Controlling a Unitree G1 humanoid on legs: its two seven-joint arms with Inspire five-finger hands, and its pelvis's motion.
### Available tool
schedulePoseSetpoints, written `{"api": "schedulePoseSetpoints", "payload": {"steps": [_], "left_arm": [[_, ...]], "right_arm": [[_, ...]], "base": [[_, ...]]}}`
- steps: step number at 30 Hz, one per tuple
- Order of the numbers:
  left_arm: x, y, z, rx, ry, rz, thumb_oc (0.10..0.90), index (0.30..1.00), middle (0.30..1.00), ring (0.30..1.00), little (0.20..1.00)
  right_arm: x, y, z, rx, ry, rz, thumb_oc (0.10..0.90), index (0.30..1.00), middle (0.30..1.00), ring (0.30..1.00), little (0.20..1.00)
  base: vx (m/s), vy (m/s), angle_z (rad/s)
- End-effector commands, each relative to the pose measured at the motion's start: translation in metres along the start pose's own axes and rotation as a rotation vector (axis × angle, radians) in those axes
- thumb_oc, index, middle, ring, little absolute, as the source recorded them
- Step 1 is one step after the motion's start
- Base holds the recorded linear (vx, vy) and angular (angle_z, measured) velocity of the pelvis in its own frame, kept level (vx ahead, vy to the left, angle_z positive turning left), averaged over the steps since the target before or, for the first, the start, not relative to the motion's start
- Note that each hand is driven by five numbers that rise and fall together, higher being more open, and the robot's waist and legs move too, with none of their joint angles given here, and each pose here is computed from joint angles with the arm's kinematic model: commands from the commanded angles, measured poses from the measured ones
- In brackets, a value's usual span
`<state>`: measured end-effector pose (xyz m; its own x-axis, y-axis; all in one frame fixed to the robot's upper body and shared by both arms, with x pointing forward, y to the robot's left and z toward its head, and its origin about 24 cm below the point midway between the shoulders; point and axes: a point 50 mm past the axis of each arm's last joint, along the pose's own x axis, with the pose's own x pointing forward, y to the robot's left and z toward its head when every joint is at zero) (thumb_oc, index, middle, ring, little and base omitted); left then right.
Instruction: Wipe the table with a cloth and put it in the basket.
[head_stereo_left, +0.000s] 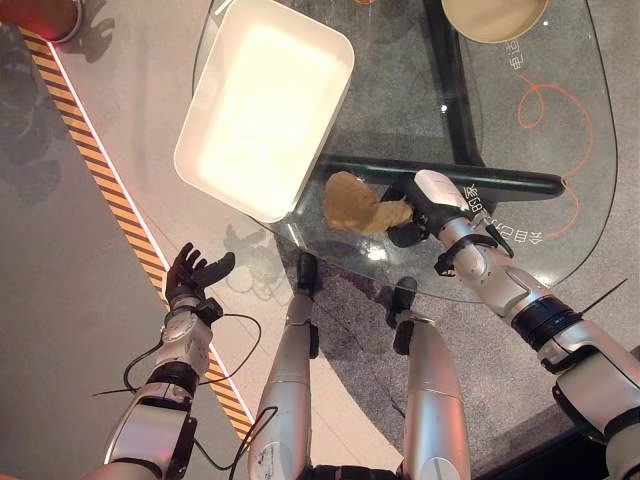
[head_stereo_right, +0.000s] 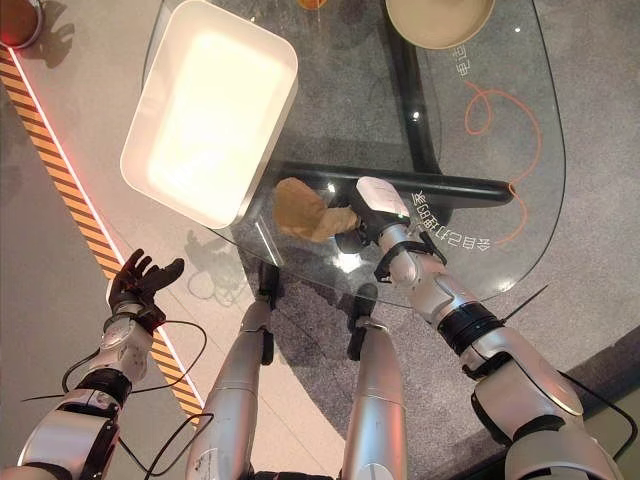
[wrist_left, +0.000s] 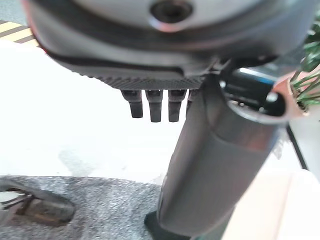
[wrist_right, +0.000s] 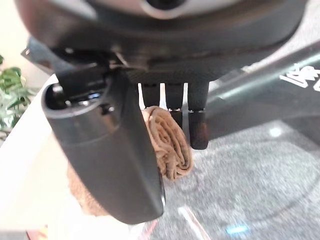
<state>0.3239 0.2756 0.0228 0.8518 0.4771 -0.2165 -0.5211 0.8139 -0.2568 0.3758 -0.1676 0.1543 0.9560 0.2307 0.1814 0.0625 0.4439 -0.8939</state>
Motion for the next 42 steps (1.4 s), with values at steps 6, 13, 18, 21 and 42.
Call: {"api": "schedulePoseSetpoints", "payload": {"steps": [6, 13, 18, 21, 42], "left_arm": [[0.003, 0.025, 0.067, -0.161, -0.334, 0.13, 0.8, 0.9, 0.9, 0.9, 0.9], [0.002, 0.02, 0.089, -0.237, -0.425, 0.145, 0.8, 0.9, 0.9, 0.9, 0.9], [0.001, 0.022, 0.11, -0.31, -0.512, 0.139, 0.8, 0.9, 0.9, 0.9, 0.9], [-0.002, 0.019, 0.124, -0.362, -0.57, 0.114, 0.8, 0.9, 0.9, 0.9, 0.9], [-0.048, -0.072, 0.143, -0.697, -0.632, -0.732, 0.8, 0.9, 0.9, 0.9, 0.9]], "right_arm": [[0.002, -0.067, 0.063, 0.272, -0.287, -0.442, 0.1, 0.3, 0.3, 0.3, 0.2], [-0.003, -0.083, 0.067, 0.327, -0.318, -0.528, 0.1, 0.3, 0.3, 0.3, 0.2], [-0.008, -0.087, 0.067, 0.349, -0.328, -0.566, 0.1, 0.3, 0.3, 0.3, 0.2], [-0.011, -0.09, 0.066, 0.366, -0.332, -0.603, 0.1, 0.3, 0.3, 0.3, 0.2], [-0.037, -0.104, 0.083, 0.426, -0.494, -0.719, 0.1, 0.3, 0.3, 0.3, 0.2]], "base": [[0.0, 0.0, 0.0], [0.0, 0.0, 0.0], [0.0, 0.0, 0.0], [0.0, 0.0, 0.0], [0.0, 0.0, 0.0]]}}
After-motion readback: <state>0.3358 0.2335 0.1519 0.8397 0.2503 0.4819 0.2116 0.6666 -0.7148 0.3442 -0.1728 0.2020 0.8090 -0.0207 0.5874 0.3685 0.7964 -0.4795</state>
